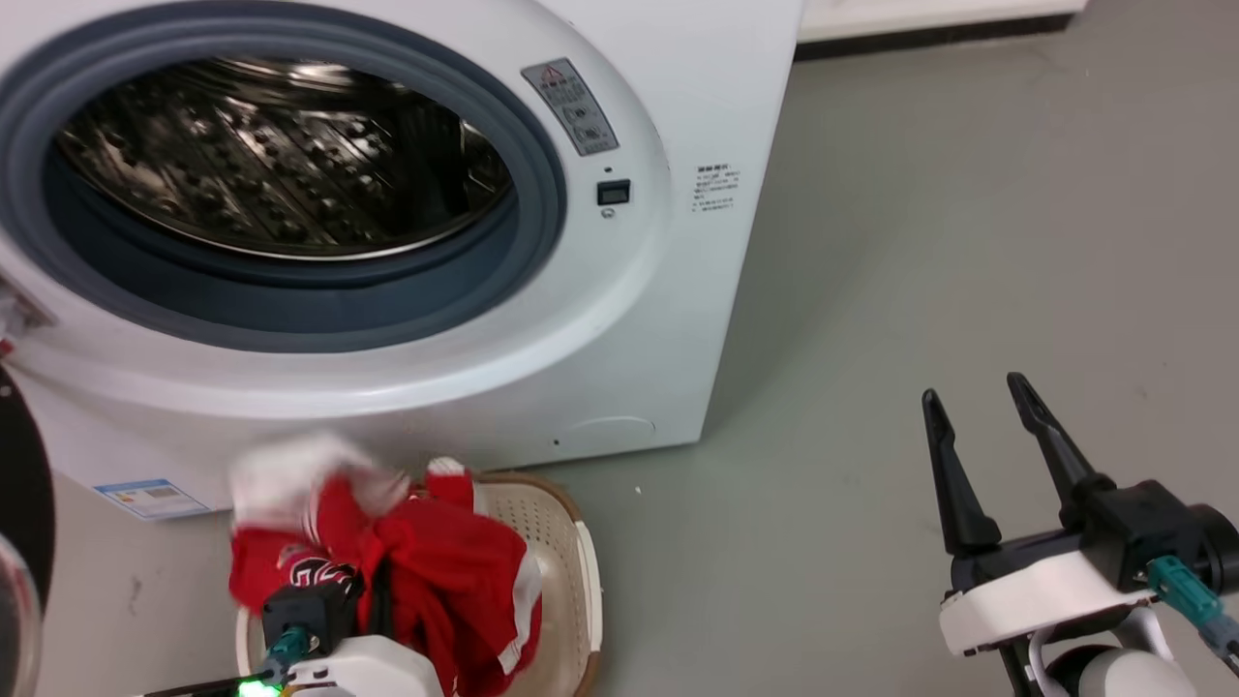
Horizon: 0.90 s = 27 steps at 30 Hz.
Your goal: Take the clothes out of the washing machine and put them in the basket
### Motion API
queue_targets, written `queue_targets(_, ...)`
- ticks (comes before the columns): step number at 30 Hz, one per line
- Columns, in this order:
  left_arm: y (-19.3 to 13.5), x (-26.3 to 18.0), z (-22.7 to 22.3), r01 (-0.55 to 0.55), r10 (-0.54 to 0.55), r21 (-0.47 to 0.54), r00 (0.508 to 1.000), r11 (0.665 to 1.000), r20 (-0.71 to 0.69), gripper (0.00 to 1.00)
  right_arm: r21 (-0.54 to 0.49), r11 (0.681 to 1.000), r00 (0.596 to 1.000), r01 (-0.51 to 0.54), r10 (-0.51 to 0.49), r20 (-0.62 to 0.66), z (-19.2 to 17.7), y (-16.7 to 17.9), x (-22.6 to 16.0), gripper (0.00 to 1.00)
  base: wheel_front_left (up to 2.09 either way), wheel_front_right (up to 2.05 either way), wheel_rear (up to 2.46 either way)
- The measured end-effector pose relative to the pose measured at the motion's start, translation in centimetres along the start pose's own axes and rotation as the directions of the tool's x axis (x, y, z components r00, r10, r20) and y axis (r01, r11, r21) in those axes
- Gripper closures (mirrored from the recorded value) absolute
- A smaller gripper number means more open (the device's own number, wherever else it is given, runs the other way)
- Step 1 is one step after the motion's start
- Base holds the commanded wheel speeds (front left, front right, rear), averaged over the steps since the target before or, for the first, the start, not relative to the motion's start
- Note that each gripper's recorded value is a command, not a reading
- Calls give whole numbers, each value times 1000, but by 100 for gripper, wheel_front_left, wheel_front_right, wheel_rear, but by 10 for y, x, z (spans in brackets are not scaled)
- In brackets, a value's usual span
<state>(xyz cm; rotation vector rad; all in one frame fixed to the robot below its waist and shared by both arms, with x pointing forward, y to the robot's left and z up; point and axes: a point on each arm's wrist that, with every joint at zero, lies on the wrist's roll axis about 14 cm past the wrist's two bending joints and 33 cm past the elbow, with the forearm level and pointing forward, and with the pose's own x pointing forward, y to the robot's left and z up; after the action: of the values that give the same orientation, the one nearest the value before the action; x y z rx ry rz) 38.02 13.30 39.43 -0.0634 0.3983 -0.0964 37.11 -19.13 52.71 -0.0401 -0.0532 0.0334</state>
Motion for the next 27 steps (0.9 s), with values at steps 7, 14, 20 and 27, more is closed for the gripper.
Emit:
queue_targets(7, -6, 35, -27, 9, -9, 8, 998, 1000, -68, 100, 13, 1000, 999, 25, -25, -35, -17, -10, 15, 0, 0, 0, 0)
queue_targets(14, -4, 76, -57, 15, -9, 42, 990, 999, -142, 100, 11, 999, 996, 46, -45, -71, -38, -19, 31, 0, 0, 0, 0)
queue_targets(20, -10, 104, -101, 41, -23, 64, 963, 997, -268, 100, -1, 998, 993, 56, -56, -103, -58, -25, 45, 0, 0, 0, 0)
queue_targets(27, -13, 116, -168, 71, -29, 79, 898, 994, -438, 100, -10, 998, 985, 61, -62, -160, -89, -30, 56, 0, 0, 0, 0)
